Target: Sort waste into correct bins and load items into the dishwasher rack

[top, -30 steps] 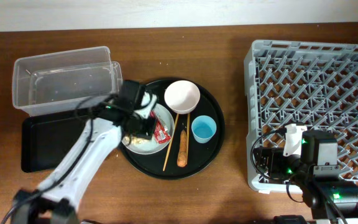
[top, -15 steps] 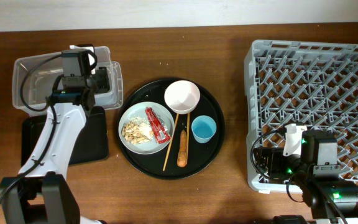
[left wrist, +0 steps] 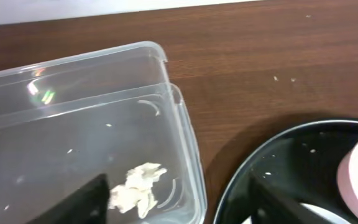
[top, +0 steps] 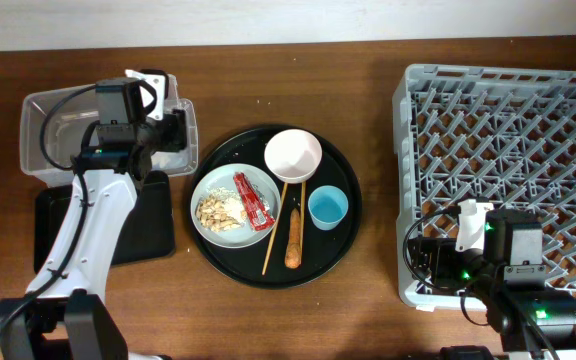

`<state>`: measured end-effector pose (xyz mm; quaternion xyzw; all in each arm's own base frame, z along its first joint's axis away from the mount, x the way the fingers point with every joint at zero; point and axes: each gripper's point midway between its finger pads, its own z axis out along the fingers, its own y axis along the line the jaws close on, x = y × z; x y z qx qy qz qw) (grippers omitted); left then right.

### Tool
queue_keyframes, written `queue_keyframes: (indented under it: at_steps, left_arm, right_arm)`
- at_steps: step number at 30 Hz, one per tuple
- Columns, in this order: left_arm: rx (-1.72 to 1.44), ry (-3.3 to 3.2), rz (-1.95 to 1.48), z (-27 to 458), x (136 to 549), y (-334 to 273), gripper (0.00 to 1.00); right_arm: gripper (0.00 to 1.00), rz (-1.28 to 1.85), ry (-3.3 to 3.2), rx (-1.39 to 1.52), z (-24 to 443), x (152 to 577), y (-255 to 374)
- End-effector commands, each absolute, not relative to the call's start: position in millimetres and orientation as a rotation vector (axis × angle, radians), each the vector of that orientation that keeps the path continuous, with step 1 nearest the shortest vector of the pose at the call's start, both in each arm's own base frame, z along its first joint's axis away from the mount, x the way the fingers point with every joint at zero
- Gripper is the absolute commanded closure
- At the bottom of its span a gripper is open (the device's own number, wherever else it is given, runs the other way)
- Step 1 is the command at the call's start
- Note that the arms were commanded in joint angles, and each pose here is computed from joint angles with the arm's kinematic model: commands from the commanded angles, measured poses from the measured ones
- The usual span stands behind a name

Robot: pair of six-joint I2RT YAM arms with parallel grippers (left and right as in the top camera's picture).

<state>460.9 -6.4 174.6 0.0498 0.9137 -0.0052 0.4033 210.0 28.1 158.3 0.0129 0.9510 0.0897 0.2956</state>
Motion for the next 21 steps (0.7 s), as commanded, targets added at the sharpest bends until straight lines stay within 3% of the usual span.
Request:
queue_keyframes:
  at_steps: [1,4,6,11,15,21]
  left_arm:
    - [0.186,2.293,-0.073,185,458,-19,0.28]
    - [0.139,2.394,-0.206,169,439,-42,0.3]
    - [0.066,2.521,-0.357,152,412,-71,0.37]
    - [-0.044,2.749,-0.461,119,360,-136,0.38]
    - [-0.26,2.865,-0.413,81,343,-157,0.38]
    - [-0.205,2.994,-0.343,22,333,-179,0.38]
  right_arm:
    - [0.02,0.255,2.507,0.03,167,212,31]
    - [0.02,0.255,2.507,0.03,167,212,31]
    - [0.02,0.255,2.507,0.03,167,212,31]
    - [0.02,0.255,2.507,0.03,167,212,31]
    - [0.02,0.256,2.507,0.03,167,212,31]
    - [0.02,0.256,2.507,0.03,167,212,31]
